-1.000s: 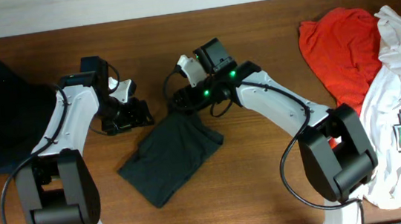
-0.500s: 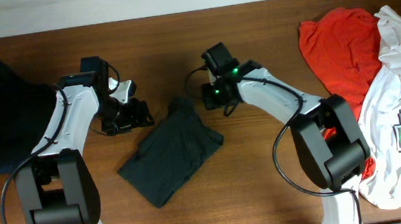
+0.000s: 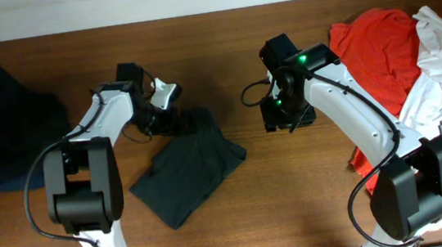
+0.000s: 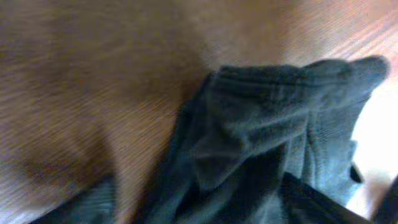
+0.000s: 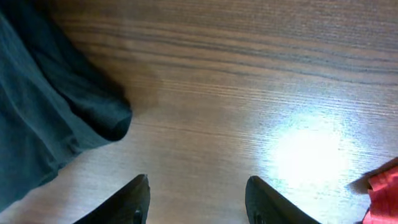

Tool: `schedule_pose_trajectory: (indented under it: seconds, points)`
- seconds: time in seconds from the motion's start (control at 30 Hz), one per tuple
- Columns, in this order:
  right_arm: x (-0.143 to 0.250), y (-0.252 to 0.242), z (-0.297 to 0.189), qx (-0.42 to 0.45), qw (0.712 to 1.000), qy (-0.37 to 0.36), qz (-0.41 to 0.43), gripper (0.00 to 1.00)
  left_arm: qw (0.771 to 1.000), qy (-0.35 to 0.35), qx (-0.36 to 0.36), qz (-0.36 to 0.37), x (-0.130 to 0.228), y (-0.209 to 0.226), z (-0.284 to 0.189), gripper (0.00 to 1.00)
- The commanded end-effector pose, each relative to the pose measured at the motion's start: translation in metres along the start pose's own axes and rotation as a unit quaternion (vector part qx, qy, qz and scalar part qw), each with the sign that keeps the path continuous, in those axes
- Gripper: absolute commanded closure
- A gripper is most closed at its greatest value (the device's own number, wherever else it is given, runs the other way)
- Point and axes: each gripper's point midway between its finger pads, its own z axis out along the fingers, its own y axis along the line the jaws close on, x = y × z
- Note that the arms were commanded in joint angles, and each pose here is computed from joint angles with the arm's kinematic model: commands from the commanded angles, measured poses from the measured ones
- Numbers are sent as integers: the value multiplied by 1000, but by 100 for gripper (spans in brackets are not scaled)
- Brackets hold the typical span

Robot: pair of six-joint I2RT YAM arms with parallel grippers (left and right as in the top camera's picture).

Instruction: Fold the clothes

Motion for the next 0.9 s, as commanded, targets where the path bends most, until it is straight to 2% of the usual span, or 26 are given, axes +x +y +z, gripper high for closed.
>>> schedule_pose_trajectory:
  seconds: [0.0, 0.03, 0.07, 0.1, 0.13, 0.23, 0.3, 0.37, 0.4, 0.6, 0.67, 0.87]
  points:
    - [-1, -4, -4, 9, 1000, -5, -9, 47, 995, 89, 31, -18, 41, -12, 44, 67]
    - [-2, -5, -4, 9, 1000, -5, -8, 47, 994, 105, 34, -18, 47, -19, 46, 76]
    - [-2, -5, -4, 9, 1000, -6, -8, 47, 992, 116, 36, -18, 51, -24, 48, 81]
    - [-3, -4, -4, 8, 1000, -9, -9, 47, 992, 126, 22, -15, 55, -22, 48, 94]
    - [-3, -4, -4, 8, 1000, -9, -10, 47, 991, 130, 3, -14, 56, -16, 47, 100]
    - [-3, -5, -4, 9, 1000, -7, -18, 46, 991, 112, -57, -47, 37, 16, 18, 100]
    - [-4, -10, -4, 24, 999, -11, -18, 47, 992, 67, -79, -68, 12, 33, -17, 100]
    - [-5, -12, -4, 31, 999, -13, -17, 47, 989, -30, -107, -93, -24, 60, -92, 100]
    - [-5, -12, -4, 31, 999, -13, -17, 47, 985, -67, -120, -103, -31, 72, -125, 100]
    - [-5, -13, -5, 32, 999, -14, -17, 47, 944, -214, -191, -164, -12, 130, -264, 100]
    - [-5, -12, -5, 32, 999, -14, -17, 47, 928, -249, -207, -185, -3, 142, -293, 100]
    - [-5, -12, -4, 32, 999, -14, -16, 47, 881, -349, -272, -170, 0, 169, -369, 99]
